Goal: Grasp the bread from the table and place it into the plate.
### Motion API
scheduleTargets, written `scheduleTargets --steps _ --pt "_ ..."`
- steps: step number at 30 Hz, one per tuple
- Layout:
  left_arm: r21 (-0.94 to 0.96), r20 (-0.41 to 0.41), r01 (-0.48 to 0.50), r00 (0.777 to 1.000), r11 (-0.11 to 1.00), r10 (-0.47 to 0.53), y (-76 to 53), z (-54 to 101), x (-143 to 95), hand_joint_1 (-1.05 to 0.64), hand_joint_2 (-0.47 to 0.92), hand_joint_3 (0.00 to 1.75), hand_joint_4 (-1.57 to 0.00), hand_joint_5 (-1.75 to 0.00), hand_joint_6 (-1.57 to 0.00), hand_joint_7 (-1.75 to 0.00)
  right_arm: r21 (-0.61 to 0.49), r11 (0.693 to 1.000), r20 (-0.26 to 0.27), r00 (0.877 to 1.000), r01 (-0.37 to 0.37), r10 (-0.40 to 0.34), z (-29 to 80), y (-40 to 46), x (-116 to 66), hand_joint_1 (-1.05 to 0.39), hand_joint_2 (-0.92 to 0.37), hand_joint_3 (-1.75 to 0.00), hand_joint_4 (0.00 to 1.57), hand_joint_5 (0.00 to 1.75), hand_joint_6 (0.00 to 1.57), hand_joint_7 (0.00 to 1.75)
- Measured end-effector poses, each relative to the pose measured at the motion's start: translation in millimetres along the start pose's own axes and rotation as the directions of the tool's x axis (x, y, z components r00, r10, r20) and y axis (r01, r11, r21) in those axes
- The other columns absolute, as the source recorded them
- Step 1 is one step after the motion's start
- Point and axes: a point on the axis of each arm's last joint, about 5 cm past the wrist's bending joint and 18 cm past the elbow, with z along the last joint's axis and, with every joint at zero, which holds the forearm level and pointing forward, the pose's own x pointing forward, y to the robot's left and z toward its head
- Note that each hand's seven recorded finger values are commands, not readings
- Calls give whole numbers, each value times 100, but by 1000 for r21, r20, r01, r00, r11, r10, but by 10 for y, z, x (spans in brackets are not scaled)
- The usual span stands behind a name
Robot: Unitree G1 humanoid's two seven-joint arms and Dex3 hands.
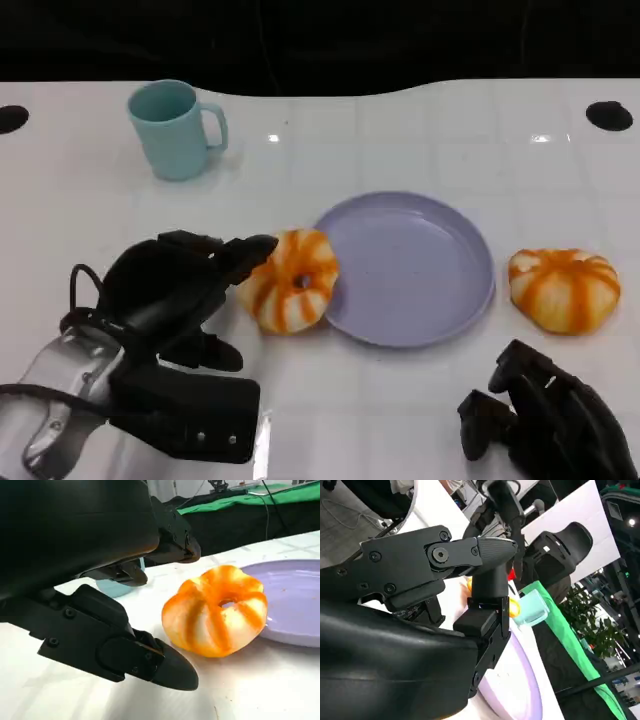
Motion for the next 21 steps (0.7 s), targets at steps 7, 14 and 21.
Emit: scheduleTargets --steps 7,14,21 --pt "9 10 -20 1000 1000 19 -110 -15 60 -82 92 6 -34 -5 -24 -1 -1 1000 -1 1000 1 -1 -3 0 -11 -56 -92 -24 77 170 69 139" --pt "36 20 -29 999 999 28 -157 4 103 -78 92 6 -34 -4 -26 -2 -1 1000 -1 1000 1 -1 -2 0 -13 -57 -92 -23 78 170 70 140" --pt "52 23 -18 1000 999 17 -156 43 230 -73 92 7 -40 -7 -33 -4 -1 1000 -3 1000 0 0 -2 3 -14 -56 -92 -23 77 169 69 140"
